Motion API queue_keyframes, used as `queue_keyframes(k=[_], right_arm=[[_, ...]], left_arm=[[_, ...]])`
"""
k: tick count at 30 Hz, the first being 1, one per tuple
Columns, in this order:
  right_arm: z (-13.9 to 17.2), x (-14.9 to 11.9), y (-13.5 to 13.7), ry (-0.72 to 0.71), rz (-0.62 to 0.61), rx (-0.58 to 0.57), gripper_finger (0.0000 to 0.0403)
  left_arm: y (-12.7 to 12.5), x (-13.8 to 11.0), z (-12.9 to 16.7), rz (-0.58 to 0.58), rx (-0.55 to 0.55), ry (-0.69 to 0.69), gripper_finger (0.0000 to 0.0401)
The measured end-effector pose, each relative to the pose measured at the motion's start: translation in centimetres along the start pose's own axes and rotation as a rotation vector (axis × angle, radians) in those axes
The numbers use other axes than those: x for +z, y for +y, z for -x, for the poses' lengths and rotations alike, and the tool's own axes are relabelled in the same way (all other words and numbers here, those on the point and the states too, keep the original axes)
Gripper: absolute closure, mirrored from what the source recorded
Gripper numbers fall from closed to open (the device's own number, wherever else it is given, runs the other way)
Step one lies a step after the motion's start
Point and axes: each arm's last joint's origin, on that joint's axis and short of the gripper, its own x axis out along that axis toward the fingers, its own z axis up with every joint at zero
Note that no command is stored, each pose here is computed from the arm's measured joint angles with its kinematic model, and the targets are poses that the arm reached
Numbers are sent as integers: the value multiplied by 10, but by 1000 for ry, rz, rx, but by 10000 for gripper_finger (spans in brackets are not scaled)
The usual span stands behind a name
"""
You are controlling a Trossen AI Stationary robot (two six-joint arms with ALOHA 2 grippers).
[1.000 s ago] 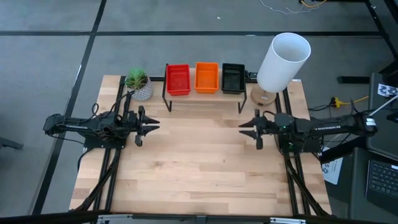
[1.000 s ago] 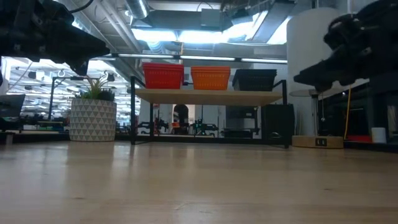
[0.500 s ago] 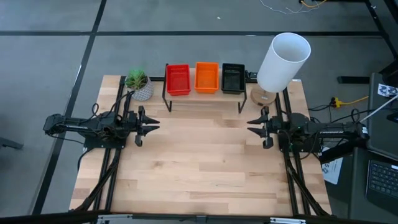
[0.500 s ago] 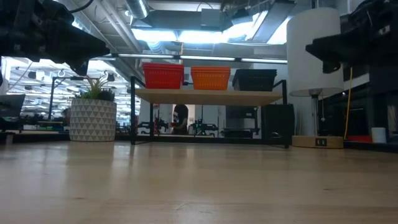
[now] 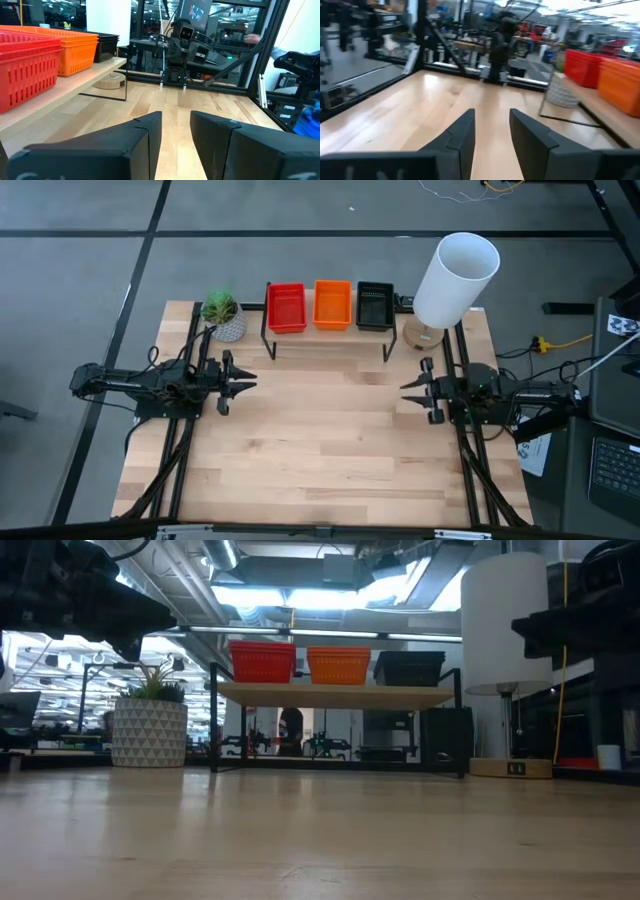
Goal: Stack baskets on shelf by color
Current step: Return to Home Position
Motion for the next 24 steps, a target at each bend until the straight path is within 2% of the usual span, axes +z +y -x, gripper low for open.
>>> queue_keyframes(k=[24], right_arm=[[0,0,1,2,-1,25,281]], left_arm=[[0,0,0,0,0,0,306]])
